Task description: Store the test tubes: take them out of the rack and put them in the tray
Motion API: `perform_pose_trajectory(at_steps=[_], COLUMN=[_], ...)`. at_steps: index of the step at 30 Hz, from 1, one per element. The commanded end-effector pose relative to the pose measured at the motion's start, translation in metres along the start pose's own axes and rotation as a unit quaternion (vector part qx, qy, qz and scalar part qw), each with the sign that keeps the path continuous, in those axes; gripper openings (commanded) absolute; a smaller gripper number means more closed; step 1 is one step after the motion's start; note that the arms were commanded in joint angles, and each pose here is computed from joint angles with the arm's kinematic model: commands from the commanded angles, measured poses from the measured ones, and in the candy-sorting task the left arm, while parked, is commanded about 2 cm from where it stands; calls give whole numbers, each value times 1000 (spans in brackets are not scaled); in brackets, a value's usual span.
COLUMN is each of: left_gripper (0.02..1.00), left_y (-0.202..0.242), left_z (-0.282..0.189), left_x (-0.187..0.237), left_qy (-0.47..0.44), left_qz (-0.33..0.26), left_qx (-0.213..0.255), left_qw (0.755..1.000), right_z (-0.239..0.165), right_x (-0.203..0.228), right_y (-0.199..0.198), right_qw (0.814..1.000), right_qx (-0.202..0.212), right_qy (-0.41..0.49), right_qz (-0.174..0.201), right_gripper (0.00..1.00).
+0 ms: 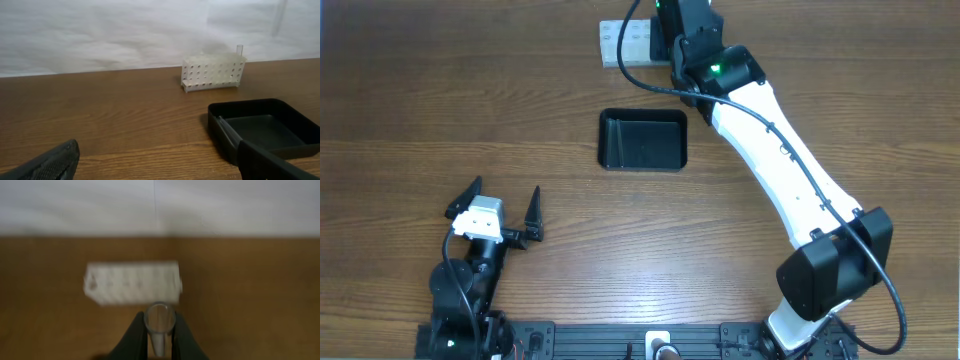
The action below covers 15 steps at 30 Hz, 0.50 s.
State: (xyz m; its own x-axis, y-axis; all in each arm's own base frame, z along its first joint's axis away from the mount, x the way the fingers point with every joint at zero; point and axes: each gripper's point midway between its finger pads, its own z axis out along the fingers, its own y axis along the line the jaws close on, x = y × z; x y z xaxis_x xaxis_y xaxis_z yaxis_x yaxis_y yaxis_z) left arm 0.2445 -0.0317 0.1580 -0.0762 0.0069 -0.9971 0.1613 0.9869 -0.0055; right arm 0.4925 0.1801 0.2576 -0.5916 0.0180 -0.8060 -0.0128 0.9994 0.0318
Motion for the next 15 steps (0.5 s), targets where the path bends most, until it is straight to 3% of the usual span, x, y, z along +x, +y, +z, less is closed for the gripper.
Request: perform_pose_trajectory(at_steps=[1,6,15], left_gripper=[1000,1000,1000], left_y=[-1,-1,-1], left_z=[0,0,0], left_x=[1,1,1], left_qy=[-1,-1,-1], left_qz=[-6,-6,-6], left_qx=[4,4,4], left_qw=[1000,1000,1000], right_z=[7,13,30], right_x=[41,83,143], right_y=[9,24,35], right_qw=[996,987,978], right_qx=[-27,-61,-53], right_qy=[82,146,199], right_qz=[24,17,19], right_gripper=[12,12,12])
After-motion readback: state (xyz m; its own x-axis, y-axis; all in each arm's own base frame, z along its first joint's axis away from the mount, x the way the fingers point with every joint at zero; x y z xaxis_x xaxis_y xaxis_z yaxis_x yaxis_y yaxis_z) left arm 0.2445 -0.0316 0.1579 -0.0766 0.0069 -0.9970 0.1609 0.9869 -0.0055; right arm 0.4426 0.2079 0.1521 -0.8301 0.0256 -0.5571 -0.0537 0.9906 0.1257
